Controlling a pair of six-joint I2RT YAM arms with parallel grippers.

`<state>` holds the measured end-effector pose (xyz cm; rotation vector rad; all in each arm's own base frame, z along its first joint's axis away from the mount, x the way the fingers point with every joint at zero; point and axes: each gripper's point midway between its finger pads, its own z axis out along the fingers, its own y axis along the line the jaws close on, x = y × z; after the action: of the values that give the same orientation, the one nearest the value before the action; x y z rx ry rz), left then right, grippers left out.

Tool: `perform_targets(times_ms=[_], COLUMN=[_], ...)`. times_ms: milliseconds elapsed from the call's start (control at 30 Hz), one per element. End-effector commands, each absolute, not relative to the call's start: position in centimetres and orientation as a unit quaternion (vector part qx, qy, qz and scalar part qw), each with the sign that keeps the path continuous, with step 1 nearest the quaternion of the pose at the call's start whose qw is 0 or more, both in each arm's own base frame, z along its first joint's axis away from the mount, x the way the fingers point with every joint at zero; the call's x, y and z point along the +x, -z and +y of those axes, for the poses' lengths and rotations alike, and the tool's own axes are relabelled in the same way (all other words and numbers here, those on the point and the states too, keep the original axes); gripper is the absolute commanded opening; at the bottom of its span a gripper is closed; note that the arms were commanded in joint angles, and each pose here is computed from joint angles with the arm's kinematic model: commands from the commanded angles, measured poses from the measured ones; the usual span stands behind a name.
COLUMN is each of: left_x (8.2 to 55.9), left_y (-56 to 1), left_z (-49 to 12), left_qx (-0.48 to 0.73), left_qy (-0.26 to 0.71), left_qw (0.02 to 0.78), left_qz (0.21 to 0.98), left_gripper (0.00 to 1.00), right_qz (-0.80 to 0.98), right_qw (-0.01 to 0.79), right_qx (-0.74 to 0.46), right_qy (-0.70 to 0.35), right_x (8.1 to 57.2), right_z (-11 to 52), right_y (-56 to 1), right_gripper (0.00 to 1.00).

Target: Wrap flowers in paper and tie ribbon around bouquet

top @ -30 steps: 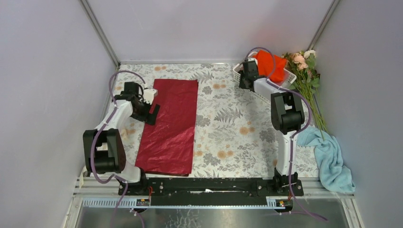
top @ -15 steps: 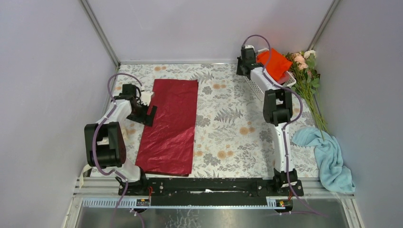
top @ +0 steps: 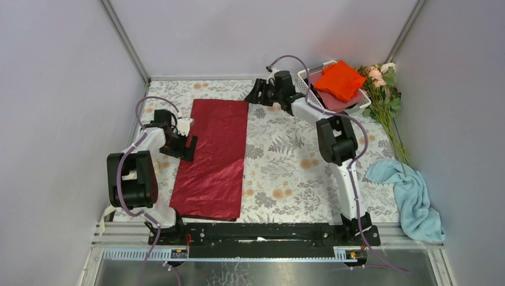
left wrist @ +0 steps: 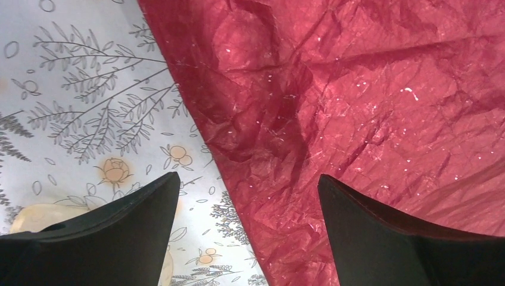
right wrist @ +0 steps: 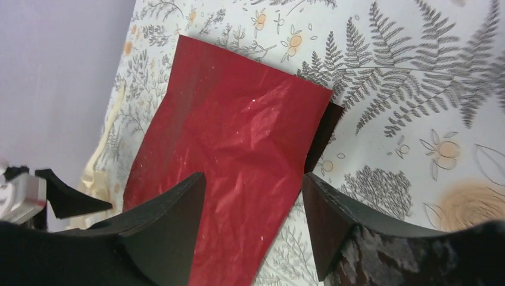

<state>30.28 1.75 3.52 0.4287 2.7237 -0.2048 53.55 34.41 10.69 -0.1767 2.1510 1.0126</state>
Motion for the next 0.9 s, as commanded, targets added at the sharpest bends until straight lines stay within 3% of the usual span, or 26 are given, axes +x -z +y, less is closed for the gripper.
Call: perform_targets(times_ms=[0,200,467,767,833,867], left_x=[30.9,30.8,30.8,30.9,30.8,30.8], left_y=[-3.8,-3.5,-3.5,-3.6,-3.7,-3.8], left_z=[1.0,-0.1,-0.4,-0.5,-0.6,-0.6], left_qx=[0.154,0.156,0.16,0.161,0.164,0.165], left_qy=[0.093,0.117,0.123,0.125,0.127,0.129], left_qw=[0.211,0.211,0.213,0.214,0.215,0.214], left_qz=[0.961,0.958,0.956,0.955,0.954,0.954], left_gripper=[0.93,0.93,0.93,0.93,0.93,0.93], right_qz=[0.816,0.83,0.834,0.827,0.824,0.822], right_qw=[0.354,0.352,0.346,0.346,0.343,0.341], right_qx=[-0.013,0.007,0.02,0.028,0.028,0.026], right_qy=[-0.458,-0.433,-0.43,-0.443,-0.451,-0.456], right_x=[56.0,58.2,58.6,59.3,59.2,59.1], right_z=[36.5,38.0,38.8,39.6,39.8,40.0], right_y=[-10.3,-7.1,-4.9,-4.7,-4.9,-5.5], right_gripper=[0.64,0.57,0.4,0.35,0.23,0.09])
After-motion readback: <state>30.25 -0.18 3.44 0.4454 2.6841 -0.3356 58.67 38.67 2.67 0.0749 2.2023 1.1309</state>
